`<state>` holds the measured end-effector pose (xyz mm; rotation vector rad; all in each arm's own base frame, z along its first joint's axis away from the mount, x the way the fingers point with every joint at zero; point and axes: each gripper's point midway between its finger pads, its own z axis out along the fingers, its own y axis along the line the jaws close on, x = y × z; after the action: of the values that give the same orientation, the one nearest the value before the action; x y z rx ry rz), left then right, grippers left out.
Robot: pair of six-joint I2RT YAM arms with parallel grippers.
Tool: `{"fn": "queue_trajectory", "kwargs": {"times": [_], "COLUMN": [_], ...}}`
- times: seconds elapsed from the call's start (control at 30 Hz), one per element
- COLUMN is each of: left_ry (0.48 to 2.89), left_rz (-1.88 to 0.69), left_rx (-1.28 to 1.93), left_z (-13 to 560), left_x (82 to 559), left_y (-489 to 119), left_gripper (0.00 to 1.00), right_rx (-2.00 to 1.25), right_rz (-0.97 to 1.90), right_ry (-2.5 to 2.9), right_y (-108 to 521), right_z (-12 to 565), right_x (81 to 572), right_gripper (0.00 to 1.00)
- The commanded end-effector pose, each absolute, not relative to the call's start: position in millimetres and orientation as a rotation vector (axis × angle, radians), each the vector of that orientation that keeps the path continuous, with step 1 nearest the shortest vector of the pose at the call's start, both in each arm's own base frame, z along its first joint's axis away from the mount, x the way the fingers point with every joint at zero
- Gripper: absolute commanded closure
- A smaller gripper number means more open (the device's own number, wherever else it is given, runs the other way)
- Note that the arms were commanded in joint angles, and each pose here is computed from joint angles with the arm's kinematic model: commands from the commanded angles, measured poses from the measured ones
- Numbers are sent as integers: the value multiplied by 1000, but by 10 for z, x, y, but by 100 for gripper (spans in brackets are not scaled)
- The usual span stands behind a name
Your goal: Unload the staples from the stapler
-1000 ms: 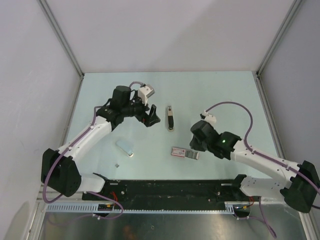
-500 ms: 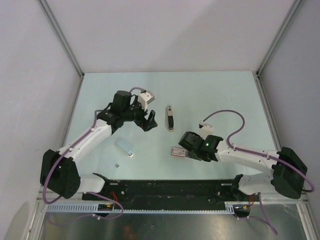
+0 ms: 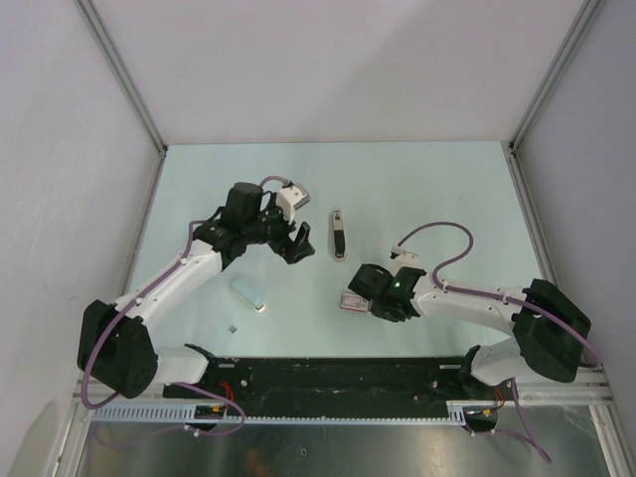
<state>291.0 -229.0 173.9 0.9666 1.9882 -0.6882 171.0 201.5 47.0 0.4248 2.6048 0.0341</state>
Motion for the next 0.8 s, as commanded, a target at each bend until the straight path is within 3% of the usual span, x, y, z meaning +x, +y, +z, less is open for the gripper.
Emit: {"fn": "queue_trajectory", "kwargs": {"times": [0.0, 0.77], "left_ry": [1885, 1868], "left_rz": [-658, -655], "left_rx": [1034, 1043], "left_z": [1882, 1899], "left_x": [2901, 2860], "left_y": [-2312, -2321], "left_gripper": [13, 15], "right_rx": [471, 444], "right_rz": [48, 36], "right_ry": [2590, 2662], "right_y": [2074, 2122], "right_z": [497, 368], "right_x": [1784, 1701], "right_gripper": [100, 100]}}
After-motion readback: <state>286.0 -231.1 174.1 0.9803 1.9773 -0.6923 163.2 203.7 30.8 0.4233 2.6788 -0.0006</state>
